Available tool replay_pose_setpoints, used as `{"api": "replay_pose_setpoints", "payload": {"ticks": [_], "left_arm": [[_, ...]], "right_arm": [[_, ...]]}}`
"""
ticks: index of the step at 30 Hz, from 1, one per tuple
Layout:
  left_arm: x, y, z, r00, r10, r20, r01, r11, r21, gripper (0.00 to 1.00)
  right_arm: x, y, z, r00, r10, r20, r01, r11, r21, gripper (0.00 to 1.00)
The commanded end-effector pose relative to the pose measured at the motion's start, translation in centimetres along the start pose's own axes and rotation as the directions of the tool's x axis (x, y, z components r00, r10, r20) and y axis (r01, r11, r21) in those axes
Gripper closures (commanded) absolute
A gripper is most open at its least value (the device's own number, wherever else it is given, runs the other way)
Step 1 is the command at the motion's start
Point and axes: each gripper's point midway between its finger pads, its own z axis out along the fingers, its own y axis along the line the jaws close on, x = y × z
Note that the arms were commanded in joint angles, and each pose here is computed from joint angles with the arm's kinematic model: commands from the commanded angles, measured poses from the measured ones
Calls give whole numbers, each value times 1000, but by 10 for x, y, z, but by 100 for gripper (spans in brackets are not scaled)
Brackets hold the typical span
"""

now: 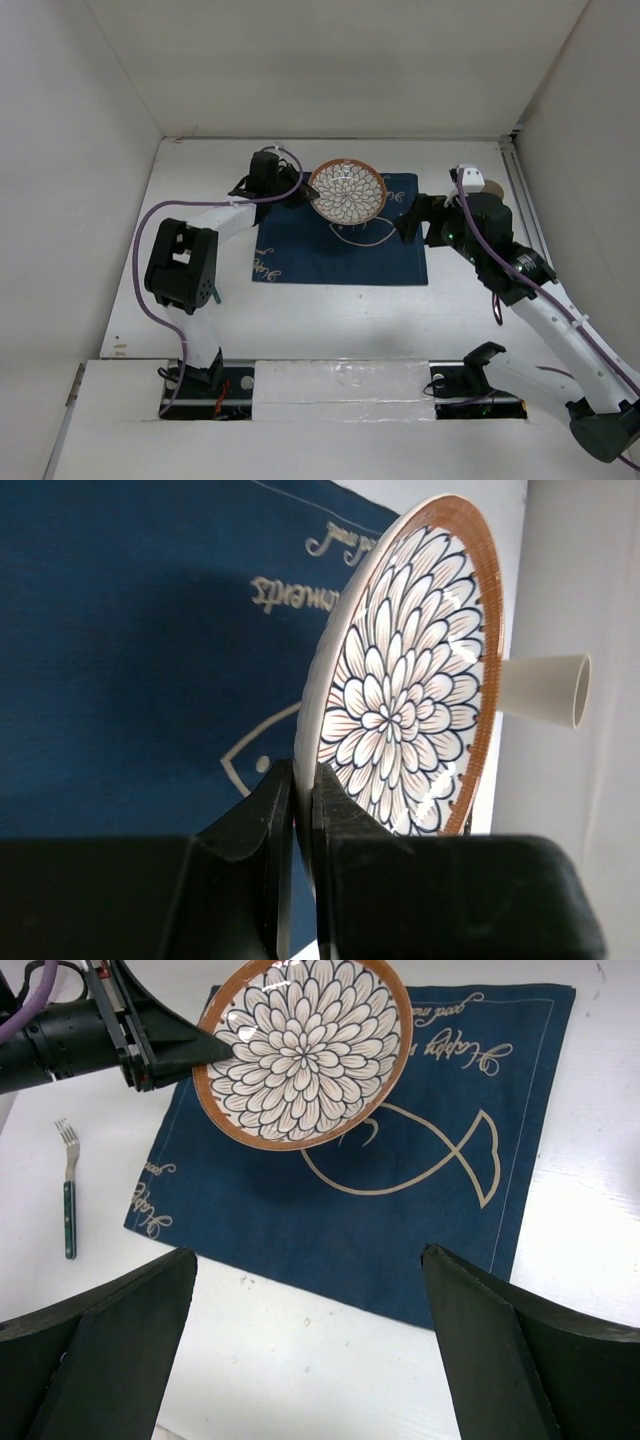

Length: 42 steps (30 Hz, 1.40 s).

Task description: Set the dinner table for one person

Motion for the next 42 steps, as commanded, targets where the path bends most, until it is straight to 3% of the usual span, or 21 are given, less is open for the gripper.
{"api": "replay_pose_setpoints", "payload": {"ticks": [1, 21, 30, 37, 42], "left_arm": [[-14, -70, -22, 996, 49, 68, -64, 968, 243, 100], [23, -15, 6, 999, 24, -23, -19, 985, 171, 100], [24, -4, 10, 1000, 9, -16, -7, 992, 127, 100], [24, 3, 11, 1000, -9, -6, 9, 995, 96, 75], [19, 6, 7, 1000, -16, 20, 15, 998, 59, 50]], "right_arm": [[-4, -5, -2, 1000, -2, 22, 1, 1000, 18, 0], [0, -4, 1, 1000, -3, 10, 2, 1000, 13, 0], [2, -5, 4, 1000, -13, 2, 13, 1000, 16, 0], [4, -4, 5, 1000, -13, -2, 13, 1000, 8, 0], [4, -4, 5, 1000, -13, -2, 13, 1000, 8, 0]]}}
